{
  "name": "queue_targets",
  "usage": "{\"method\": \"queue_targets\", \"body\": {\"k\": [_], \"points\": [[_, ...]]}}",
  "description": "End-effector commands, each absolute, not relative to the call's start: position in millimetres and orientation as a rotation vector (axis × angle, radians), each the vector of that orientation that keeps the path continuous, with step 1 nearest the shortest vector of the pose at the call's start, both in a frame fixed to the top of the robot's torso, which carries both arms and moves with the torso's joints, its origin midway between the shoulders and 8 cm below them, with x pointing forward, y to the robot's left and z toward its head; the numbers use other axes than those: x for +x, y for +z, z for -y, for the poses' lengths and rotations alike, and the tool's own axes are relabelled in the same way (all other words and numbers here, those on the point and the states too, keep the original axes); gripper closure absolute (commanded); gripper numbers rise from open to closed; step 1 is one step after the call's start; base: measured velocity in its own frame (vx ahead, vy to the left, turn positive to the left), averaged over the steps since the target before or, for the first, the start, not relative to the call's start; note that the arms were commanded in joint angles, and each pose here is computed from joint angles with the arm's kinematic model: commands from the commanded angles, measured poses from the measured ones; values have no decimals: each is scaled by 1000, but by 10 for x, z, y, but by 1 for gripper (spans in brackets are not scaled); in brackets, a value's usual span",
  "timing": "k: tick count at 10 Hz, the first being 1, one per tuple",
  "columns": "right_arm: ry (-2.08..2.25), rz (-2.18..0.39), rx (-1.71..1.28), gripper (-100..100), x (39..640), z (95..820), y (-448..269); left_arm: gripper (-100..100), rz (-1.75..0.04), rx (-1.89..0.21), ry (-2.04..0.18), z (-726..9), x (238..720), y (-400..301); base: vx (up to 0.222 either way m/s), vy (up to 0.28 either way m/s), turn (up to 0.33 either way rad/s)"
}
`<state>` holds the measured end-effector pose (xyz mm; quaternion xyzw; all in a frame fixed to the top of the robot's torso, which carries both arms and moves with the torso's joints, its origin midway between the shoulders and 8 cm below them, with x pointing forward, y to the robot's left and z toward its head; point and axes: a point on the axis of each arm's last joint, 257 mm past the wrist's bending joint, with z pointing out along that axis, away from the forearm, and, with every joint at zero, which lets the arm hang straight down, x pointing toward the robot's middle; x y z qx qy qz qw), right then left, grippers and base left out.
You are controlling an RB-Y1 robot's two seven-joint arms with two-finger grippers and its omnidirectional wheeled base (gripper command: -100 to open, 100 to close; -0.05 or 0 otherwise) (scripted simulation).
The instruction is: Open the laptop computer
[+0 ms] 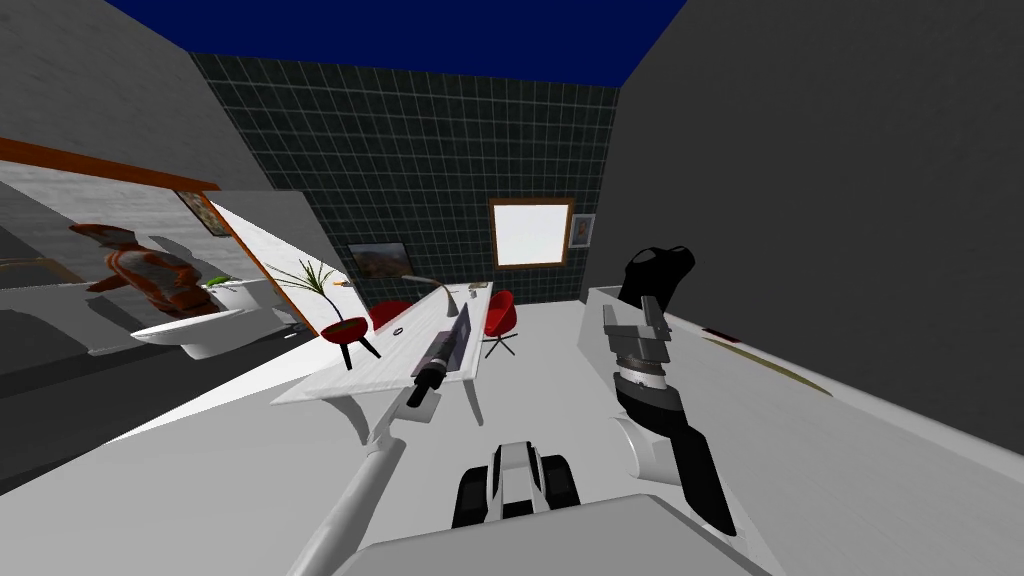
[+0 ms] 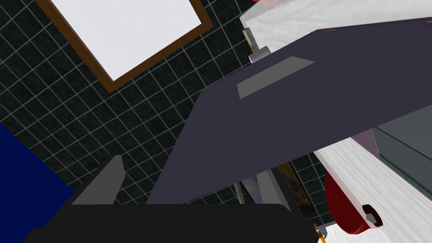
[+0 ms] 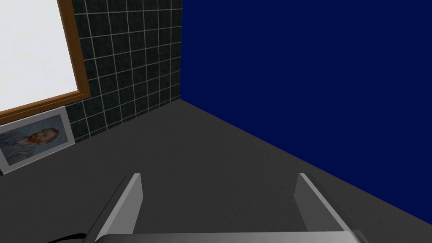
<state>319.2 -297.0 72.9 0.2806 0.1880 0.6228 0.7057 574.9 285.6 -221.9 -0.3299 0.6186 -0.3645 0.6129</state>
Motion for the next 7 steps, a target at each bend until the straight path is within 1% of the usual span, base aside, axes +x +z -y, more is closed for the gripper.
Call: {"method": "queue_targets", "body": {"k": [1,3,5,6,7], "points": [[1384,-418,624,0,3192,2970,729,-100,-1429,-732,-865,-2778,5946,-2144,-40,-28,7],[1384,-418,624,0,3192,2970,729,-100,-1450,-749,-852,-2809,5979,-2264,-14,-15,0],[1384,-418,624,0,3192,2970,729,-100,-1447,-718,-875,-2734,6175,-2138,-40,-30,145],[1384,-418,624,0,3192,2970,729,-100,-1462,-731,-865,-2761,6189,-2225,-27,-18,-23],[1384,-418,624,0,3192,2970,729,-100,-1449,-695,-892,-2696,6287,-2070,-44,-32,138]]}}
